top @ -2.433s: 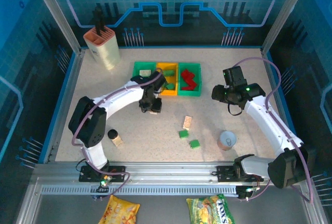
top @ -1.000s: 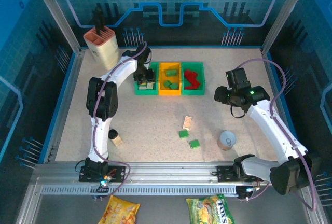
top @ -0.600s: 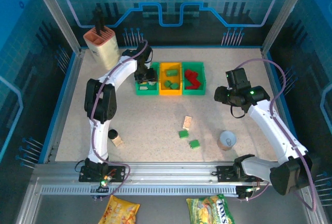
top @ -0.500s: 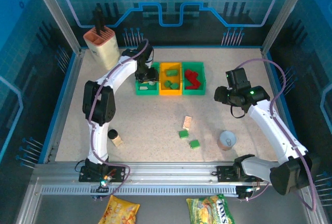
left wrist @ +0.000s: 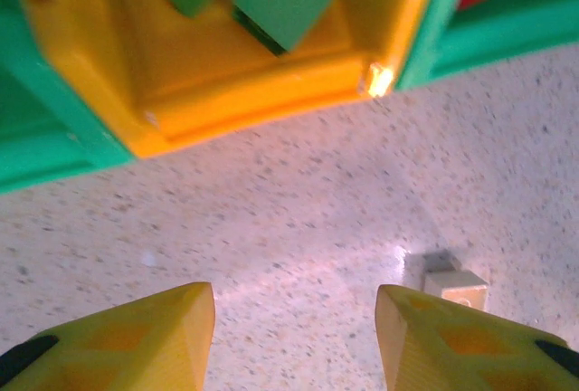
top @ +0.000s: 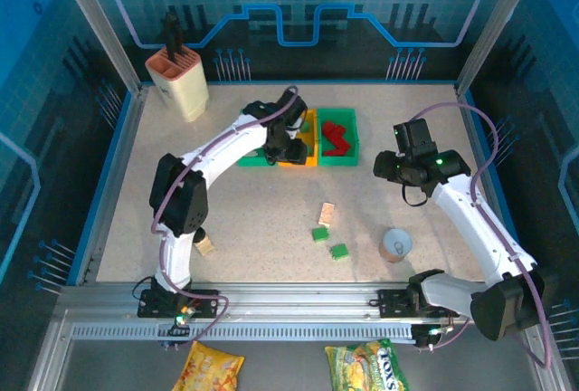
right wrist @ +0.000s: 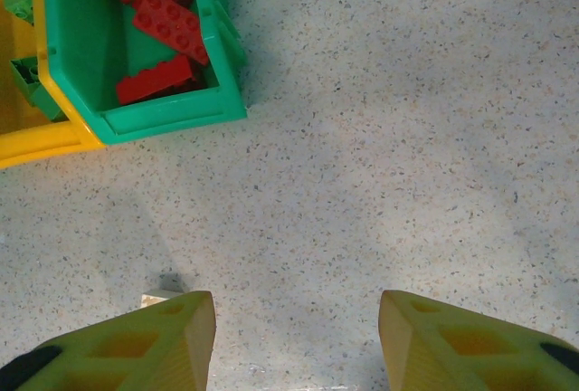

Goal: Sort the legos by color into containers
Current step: Pick up the lego from the center of the table.

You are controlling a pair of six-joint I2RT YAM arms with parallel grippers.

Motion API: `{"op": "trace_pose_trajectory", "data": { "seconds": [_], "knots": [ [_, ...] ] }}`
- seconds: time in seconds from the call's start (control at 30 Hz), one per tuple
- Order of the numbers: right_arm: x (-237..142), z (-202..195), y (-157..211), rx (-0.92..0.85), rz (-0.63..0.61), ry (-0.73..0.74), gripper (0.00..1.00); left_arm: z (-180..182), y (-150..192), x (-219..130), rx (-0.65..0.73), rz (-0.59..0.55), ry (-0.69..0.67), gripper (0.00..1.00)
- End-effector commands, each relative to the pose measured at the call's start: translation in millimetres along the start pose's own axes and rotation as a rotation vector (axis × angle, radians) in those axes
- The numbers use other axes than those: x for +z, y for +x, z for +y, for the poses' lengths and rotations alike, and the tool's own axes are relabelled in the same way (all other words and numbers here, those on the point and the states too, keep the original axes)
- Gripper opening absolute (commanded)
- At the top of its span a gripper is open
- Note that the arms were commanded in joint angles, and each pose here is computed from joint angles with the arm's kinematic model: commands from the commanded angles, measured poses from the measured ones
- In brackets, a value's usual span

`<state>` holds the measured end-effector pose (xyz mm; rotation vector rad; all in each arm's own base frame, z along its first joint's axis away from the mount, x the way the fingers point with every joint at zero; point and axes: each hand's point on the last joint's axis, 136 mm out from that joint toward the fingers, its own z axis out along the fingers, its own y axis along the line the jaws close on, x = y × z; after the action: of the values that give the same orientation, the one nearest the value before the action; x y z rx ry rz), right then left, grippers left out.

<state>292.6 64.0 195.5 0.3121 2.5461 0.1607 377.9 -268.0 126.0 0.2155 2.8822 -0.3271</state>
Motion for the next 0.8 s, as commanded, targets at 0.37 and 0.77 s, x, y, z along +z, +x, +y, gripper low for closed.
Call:
{"op": "trace_pose_trajectory", "data": {
  "seconds": [0.37,0.77],
  "knots": [
    [-9.9,-24.8,4.2,0.003,-0.015,0.06,0.52,-73.9,51.8,24.8,0.066,0.062,-0.002,0.55],
    [-12.3,-24.9,5.4,0.012,-0.017,0.051,0.52,-100.5,77.9,56.1,0.099,0.098,-0.046,0.66]
  ]
}}
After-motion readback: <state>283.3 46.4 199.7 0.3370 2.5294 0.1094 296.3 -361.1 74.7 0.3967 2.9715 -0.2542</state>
